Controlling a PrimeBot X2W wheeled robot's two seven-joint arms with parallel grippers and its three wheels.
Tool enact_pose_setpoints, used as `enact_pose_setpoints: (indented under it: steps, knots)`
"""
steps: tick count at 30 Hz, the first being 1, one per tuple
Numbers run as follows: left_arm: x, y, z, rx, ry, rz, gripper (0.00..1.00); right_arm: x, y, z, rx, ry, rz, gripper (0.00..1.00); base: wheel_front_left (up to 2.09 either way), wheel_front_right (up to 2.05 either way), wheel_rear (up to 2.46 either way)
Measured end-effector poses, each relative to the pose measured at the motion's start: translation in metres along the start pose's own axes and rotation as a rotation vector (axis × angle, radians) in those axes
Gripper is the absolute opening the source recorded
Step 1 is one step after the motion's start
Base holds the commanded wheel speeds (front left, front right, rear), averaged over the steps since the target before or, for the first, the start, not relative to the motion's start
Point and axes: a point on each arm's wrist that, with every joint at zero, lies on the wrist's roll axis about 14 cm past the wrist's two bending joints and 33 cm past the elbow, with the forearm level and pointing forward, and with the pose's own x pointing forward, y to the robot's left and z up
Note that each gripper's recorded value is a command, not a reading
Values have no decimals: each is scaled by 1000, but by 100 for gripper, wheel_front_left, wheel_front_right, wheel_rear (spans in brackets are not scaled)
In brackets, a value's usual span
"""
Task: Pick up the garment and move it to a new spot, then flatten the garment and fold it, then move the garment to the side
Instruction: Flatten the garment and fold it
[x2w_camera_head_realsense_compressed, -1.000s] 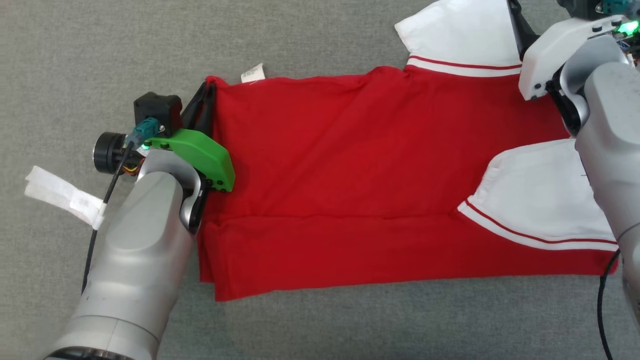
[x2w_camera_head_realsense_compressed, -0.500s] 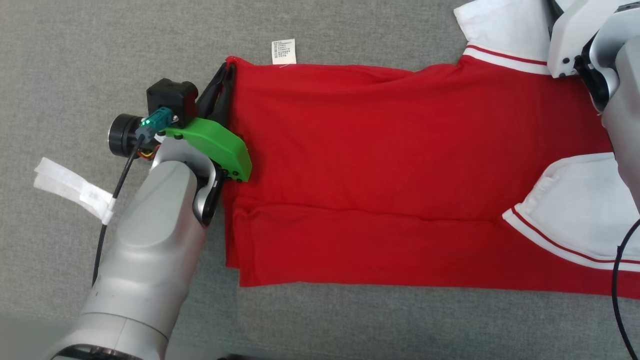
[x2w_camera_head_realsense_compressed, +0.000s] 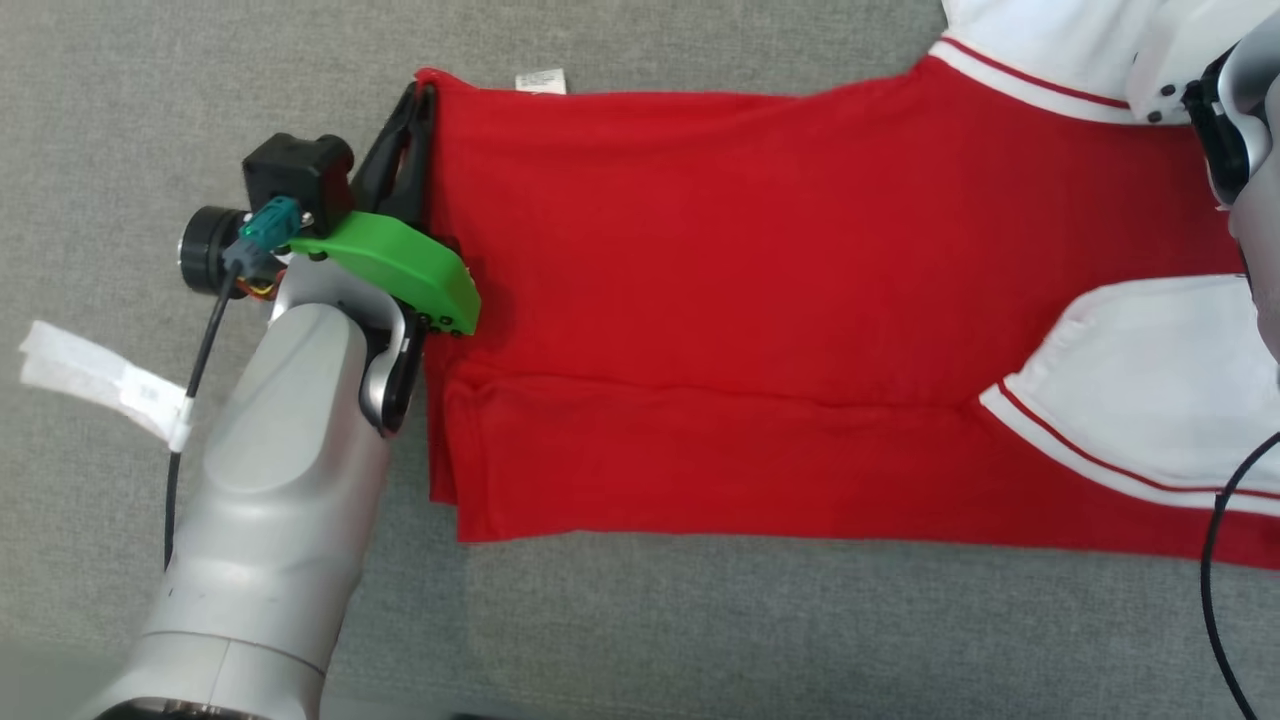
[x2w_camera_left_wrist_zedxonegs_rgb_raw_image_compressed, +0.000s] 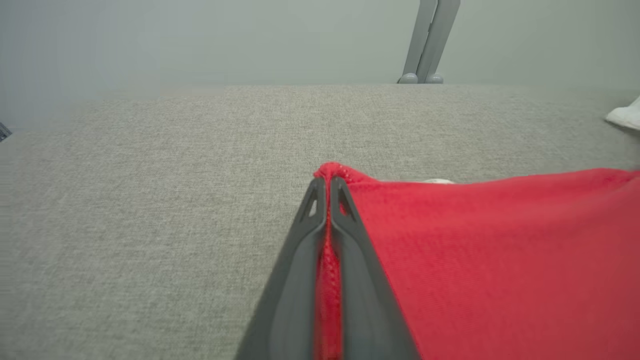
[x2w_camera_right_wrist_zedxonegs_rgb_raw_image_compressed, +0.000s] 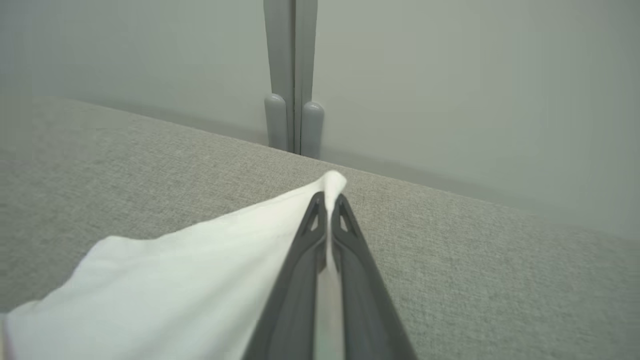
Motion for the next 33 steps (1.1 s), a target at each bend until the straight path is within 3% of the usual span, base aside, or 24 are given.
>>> enact_pose_setpoints:
  steps: [9, 33]
  knots:
    - [-11, 1, 19, 3, -64, 23, 0, -24, -10, 45, 61, -169, -46, 0, 0, 0, 0]
    - [-89, -25, 10, -8, -71, 15, 0, -180, -18, 25, 249, -254, -127, 0, 0, 0, 0]
